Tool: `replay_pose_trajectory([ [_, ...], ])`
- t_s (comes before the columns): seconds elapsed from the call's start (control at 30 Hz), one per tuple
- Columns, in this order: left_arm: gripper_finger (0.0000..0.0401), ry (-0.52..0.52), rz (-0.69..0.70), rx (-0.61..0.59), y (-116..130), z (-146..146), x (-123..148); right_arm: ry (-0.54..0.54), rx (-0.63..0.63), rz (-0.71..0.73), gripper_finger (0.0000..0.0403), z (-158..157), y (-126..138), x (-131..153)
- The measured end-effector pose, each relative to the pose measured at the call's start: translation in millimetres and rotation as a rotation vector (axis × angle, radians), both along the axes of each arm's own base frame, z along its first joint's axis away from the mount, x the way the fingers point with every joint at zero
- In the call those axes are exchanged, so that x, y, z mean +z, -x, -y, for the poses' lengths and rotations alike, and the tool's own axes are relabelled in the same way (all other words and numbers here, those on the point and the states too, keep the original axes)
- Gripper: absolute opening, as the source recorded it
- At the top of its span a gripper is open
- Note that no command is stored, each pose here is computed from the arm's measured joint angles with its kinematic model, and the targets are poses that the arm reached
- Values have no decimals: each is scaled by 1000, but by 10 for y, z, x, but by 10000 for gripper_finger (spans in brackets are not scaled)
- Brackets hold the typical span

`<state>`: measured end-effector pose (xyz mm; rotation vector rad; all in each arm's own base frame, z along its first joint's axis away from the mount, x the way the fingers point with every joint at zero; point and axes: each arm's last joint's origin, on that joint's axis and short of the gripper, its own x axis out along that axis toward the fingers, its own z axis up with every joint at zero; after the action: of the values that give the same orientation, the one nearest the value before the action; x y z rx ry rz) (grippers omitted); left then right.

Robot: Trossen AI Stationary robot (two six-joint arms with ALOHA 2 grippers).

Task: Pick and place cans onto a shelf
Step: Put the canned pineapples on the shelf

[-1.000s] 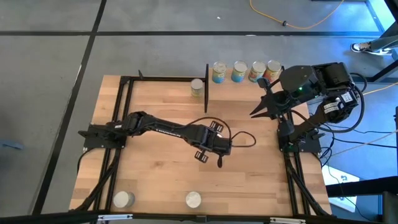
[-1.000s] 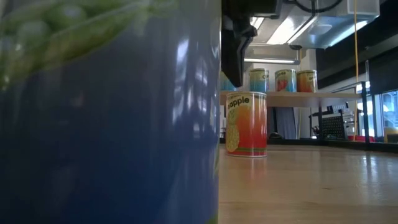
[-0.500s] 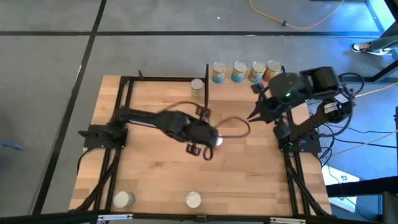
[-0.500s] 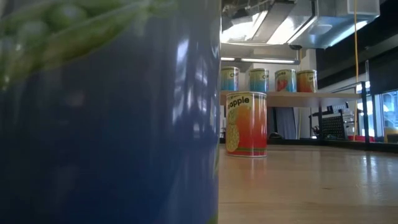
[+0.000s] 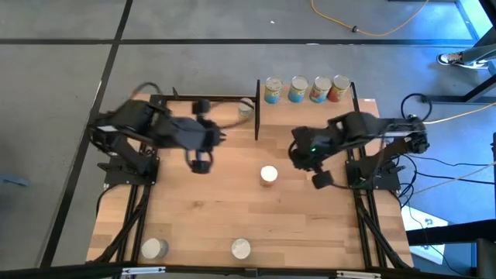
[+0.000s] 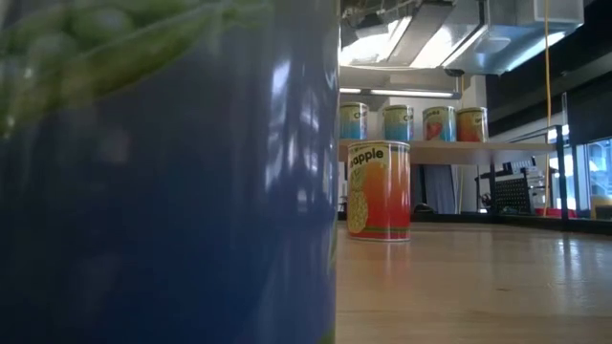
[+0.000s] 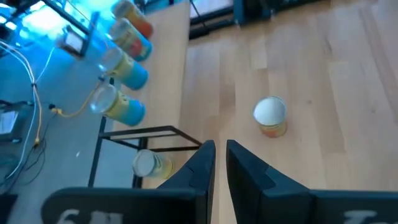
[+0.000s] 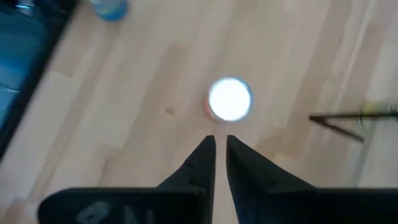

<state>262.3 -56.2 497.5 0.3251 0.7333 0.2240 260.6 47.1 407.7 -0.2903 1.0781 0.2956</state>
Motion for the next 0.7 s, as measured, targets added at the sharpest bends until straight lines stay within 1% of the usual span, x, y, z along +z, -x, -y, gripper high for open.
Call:
replay_pose_trajectory([
  [0.13, 34, 11, 42, -5, 256, -52, 133, 80, -81, -24, 42, 23, -96, -257],
  [0.17, 34, 10, 40, -7, 282, -52, 140, 92, -104, -22, 42, 26, -121, -317],
  [0.23, 34, 11, 42, -8, 337, -66, 159, 97, -151, -12, 42, 26, -169, -420],
  [0.3, 34, 10, 21, -15, 388, -74, 156, 78, -184, 15, 42, 18, -226, -514],
  [0.43, 34, 1, 1, -11, 448, -92, 157, 41, -243, 14, 42, 5, -289, -747],
  [0.57, 34, 0, -1, -12, 449, -92, 155, 61, -239, -47, 42, 8, -269, -988],
  [0.7, 34, 0, -2, -12, 449, -92, 155, 63, -247, -69, 33, 10, -265, -1135],
])
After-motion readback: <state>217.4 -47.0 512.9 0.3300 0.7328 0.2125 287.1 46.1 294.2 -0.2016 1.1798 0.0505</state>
